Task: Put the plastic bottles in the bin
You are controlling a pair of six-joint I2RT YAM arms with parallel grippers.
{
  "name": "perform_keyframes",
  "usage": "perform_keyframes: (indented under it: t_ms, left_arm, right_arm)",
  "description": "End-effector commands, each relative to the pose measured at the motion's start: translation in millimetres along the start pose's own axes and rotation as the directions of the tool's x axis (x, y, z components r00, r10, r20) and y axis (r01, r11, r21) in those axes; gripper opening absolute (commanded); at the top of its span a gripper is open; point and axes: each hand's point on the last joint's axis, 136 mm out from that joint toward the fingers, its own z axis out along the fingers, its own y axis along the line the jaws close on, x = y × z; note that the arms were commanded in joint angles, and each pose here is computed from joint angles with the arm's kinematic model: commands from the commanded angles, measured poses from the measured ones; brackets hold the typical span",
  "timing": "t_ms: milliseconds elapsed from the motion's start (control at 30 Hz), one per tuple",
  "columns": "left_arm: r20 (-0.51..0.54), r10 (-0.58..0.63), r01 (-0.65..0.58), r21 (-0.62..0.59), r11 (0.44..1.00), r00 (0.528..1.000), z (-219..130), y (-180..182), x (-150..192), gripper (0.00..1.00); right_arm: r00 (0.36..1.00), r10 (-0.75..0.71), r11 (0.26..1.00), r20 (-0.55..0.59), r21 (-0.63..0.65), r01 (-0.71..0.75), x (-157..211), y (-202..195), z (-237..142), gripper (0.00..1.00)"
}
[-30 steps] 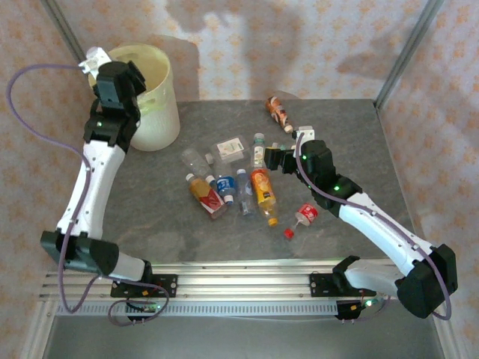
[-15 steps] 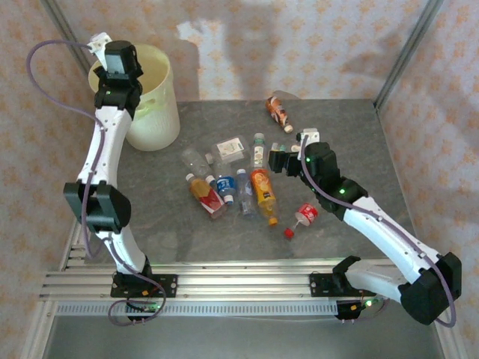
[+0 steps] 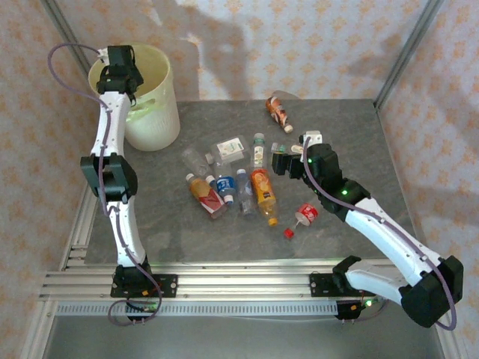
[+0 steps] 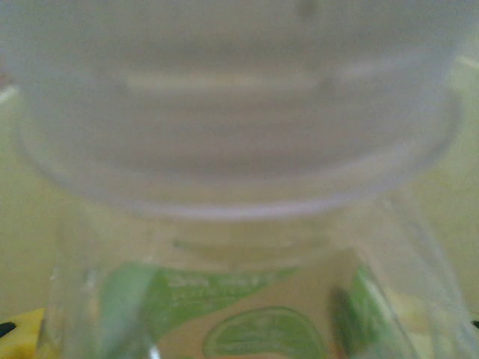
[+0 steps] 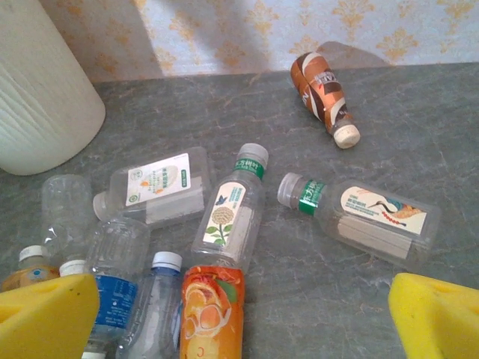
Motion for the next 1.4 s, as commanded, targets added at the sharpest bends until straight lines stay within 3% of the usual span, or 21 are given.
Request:
perform_keyframes:
  t_ms: [0, 200, 467, 933, 1100, 1367]
  left_arm:
    - [-0.031, 0.056, -0.055, 0.036, 0.998, 0.998, -7.0, 0.2, -4.6, 0.64]
    - [-0.077, 0.069, -0.068, 0.020, 0.998, 0.995, 6.3, 0.5, 9.7, 0.74]
    - [-0.038, 0.022, -0.019, 0.067, 0.998, 0.999, -8.0, -6.9, -7.8, 0.81]
    - [0.010, -0.122, 0.118, 0.202, 0.972, 0.992, -55.2, -22.2, -44.9, 0.87]
    - [0.017, -0.174, 0.167, 0.208, 0.964, 0.985, -72.1, -20.4, -53.4, 0.99]
    - [-0.018, -0.207, 0.203, 0.310, 0.929, 0.978, -117.4, -37.3, -53.7, 1.00]
  right_arm:
    - [0.999, 0.025, 0.999, -0.031, 0.024, -0.024, 14.4, -8.0, 6.6, 0.99]
    - [0.998, 0.042, 0.998, -0.043, 0.044, -0.040, 17.0, -11.6, 15.7, 0.99]
    - [0.991, 0.125, 0.987, 0.038, 0.099, -0.128, 9.1, -30.2, 15.7, 0.99]
    - [0.973, 0.215, 0.955, 0.083, 0.191, -0.227, 14.9, -60.5, 11.8, 0.99]
    - [0.972, 0.219, 0.950, 0.086, 0.211, -0.232, 17.0, -65.9, 12.4, 0.99]
    - [0.963, 0.261, 0.922, 0.059, 0.280, -0.267, 12.6, -82.0, 19.8, 0.99]
